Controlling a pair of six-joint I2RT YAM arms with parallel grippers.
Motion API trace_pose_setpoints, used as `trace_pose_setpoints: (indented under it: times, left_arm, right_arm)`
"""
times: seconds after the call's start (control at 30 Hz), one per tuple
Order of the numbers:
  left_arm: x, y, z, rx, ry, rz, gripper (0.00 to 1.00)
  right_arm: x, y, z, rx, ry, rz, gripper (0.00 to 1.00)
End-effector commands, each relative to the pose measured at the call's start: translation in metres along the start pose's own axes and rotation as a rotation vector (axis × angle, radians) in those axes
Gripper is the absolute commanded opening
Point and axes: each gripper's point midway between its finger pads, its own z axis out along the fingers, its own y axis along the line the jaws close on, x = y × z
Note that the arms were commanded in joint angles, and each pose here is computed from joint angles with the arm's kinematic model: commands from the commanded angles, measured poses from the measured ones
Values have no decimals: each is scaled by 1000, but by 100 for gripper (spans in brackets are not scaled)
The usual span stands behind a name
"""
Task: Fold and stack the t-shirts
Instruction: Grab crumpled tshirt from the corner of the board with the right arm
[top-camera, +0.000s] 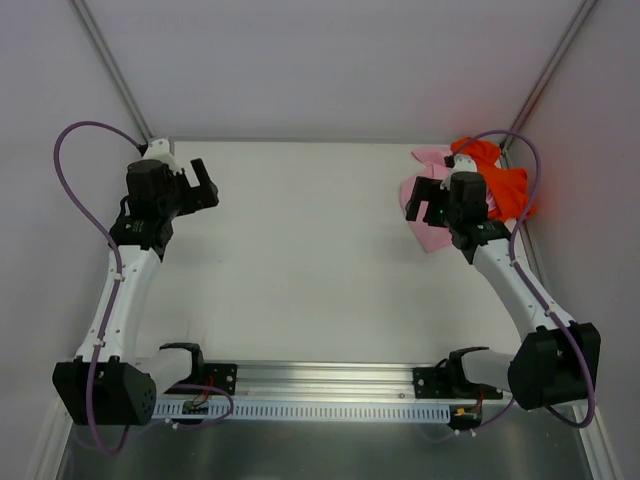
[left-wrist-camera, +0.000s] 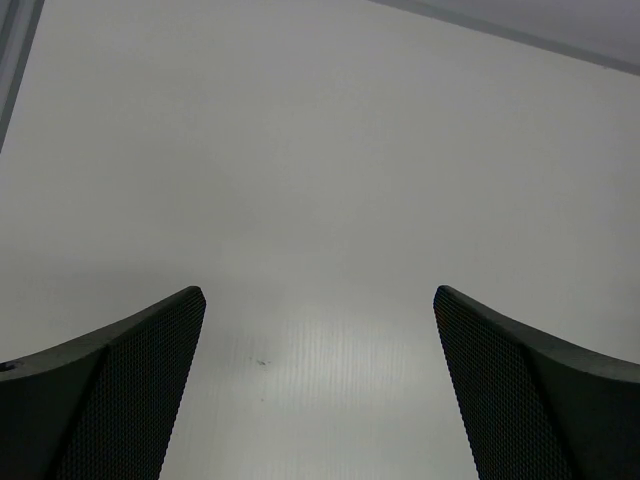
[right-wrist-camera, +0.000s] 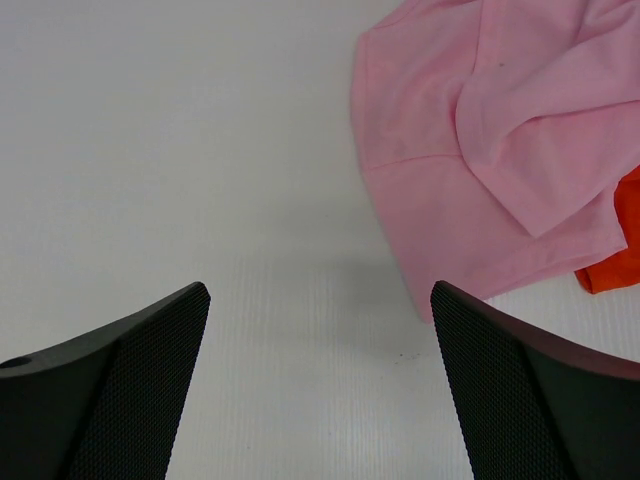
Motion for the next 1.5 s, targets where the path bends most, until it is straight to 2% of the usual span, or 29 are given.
trace_pose_setpoints:
  times: [0.0, 0.1, 0.27, 0.43, 0.47, 0.5, 0.57, 0.63, 0.7, 0.73, 0.77, 0.83, 0.9, 1.07, 1.2, 1.47]
  left_arm:
    - [0, -3, -6, 27, -25, 38, 99]
    - [8, -4, -9, 37, 4, 34, 99]
    - [32, -29, -4, 203, 72, 62, 99]
    - [30, -41, -2, 227, 51, 86, 99]
    - [30, -46, -2, 241, 47, 88, 99]
    - [30, -48, -2, 247, 45, 88, 99]
    - [35, -54, 1, 261, 56, 83, 99]
    - [41, -53, 3, 259, 73, 68, 99]
    - [46, -50, 6, 244, 90, 68, 99]
    - [46, -49, 6, 240, 90, 68, 99]
    - [45, -48, 6, 236, 89, 69, 99]
    - [42, -49, 5, 235, 79, 71, 99]
    - [40, -49, 4, 236, 71, 75, 99]
    - [43, -45, 10, 217, 82, 86, 99]
    - [47, -46, 12, 227, 100, 89, 99]
    - [48, -43, 13, 216, 101, 101, 99]
  right_arm:
    - [-15, -4, -1, 38, -58, 15, 96]
    - [-16, -10, 2, 84, -28, 19, 96]
    - [-25, -21, 6, 172, -34, 64, 96]
    - [-41, -50, 12, 334, 1, 42, 96]
    - [-36, -67, 25, 375, 52, 62, 96]
    - [-55, -70, 24, 379, 49, 85, 96]
    - [-57, -83, 44, 380, 97, 100, 98]
    - [-83, -91, 47, 428, 72, 55, 99]
    - [-70, -100, 67, 464, 166, 14, 99]
    - [-89, -100, 71, 474, 141, 10, 99]
    - [-68, -107, 85, 497, 232, 1, 99]
    - [-75, -107, 96, 487, 240, 13, 99]
    - [-59, -110, 109, 487, 300, 2, 99]
    - [-26, -138, 95, 630, 401, 20, 98]
    - [-7, -143, 94, 601, 404, 140, 95]
    - [-21, -136, 124, 531, 360, 165, 93]
